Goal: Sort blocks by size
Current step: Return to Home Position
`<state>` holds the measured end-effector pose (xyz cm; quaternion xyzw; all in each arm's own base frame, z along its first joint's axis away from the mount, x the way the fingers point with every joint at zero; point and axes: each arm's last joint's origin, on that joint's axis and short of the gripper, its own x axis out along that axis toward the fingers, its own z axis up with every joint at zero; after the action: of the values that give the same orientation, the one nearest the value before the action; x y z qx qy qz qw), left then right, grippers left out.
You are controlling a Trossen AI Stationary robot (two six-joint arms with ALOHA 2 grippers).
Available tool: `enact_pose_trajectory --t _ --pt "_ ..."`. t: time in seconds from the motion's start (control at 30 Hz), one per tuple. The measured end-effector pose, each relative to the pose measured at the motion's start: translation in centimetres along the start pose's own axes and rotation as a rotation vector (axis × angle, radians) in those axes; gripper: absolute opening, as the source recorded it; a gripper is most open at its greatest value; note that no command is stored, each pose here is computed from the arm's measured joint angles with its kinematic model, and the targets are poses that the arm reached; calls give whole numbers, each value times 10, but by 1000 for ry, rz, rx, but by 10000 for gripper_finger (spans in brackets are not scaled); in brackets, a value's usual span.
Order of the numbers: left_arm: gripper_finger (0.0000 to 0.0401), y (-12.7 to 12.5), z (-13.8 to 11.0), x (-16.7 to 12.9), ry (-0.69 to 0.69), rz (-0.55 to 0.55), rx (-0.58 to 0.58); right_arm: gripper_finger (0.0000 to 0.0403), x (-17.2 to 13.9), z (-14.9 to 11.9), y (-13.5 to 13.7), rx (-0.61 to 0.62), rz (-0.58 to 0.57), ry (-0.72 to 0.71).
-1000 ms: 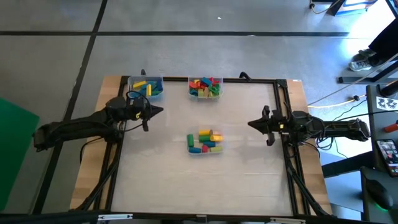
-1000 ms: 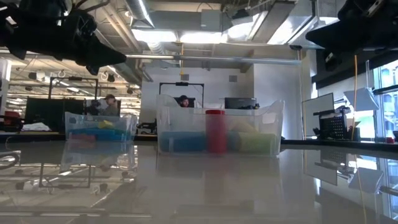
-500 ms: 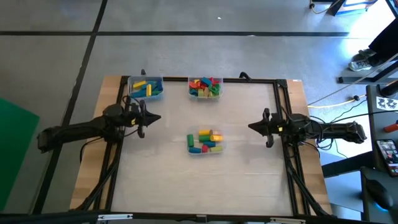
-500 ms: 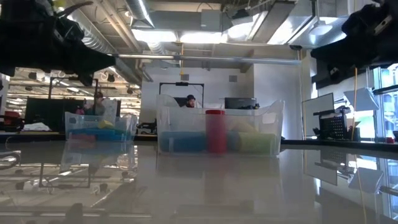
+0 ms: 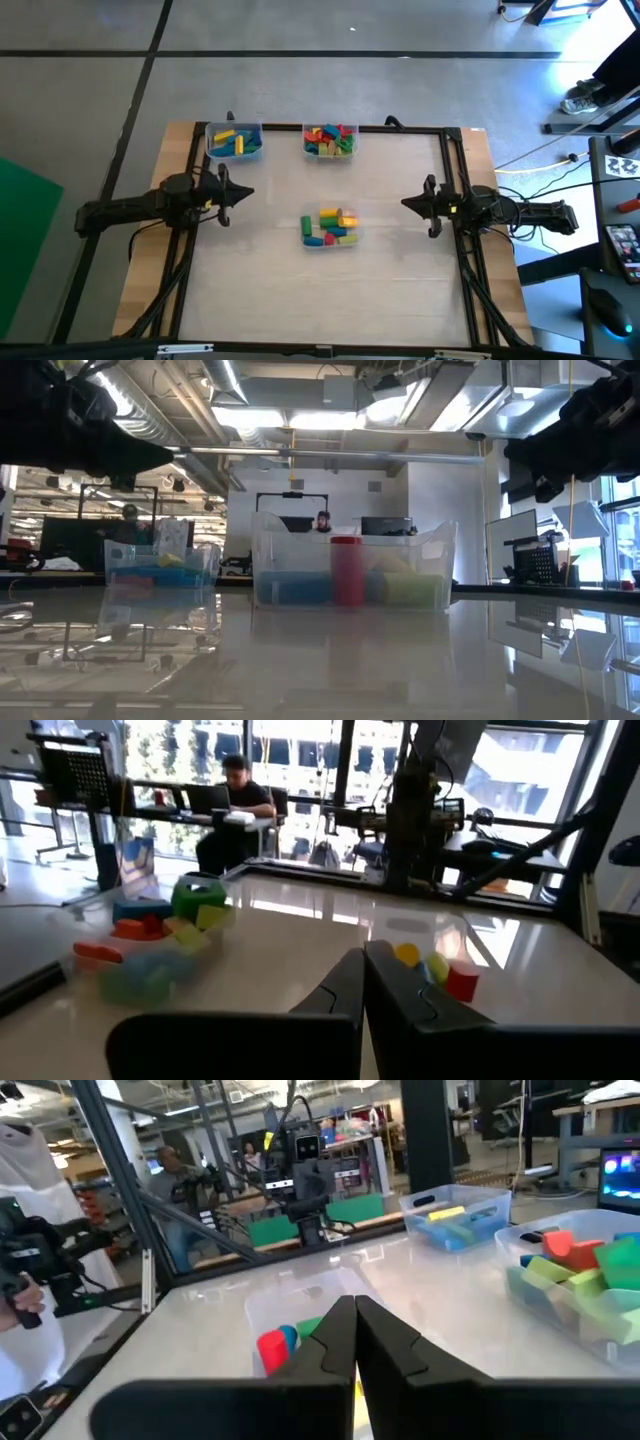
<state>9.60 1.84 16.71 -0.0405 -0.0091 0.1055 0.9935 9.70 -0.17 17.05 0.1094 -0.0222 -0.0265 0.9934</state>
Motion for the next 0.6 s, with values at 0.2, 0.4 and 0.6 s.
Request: enact_pose_trajectory --t 0.2,0.4,0.6 --pt "1 1 1 0 -19 39 6 10 0 -1 0 10 8 7" --pt "1 1 0 0 -6 37 7 10 0 -1 1 14 22 9" --pt "1 1 0 0 -6 36 6 10 0 -1 1 14 22 7"
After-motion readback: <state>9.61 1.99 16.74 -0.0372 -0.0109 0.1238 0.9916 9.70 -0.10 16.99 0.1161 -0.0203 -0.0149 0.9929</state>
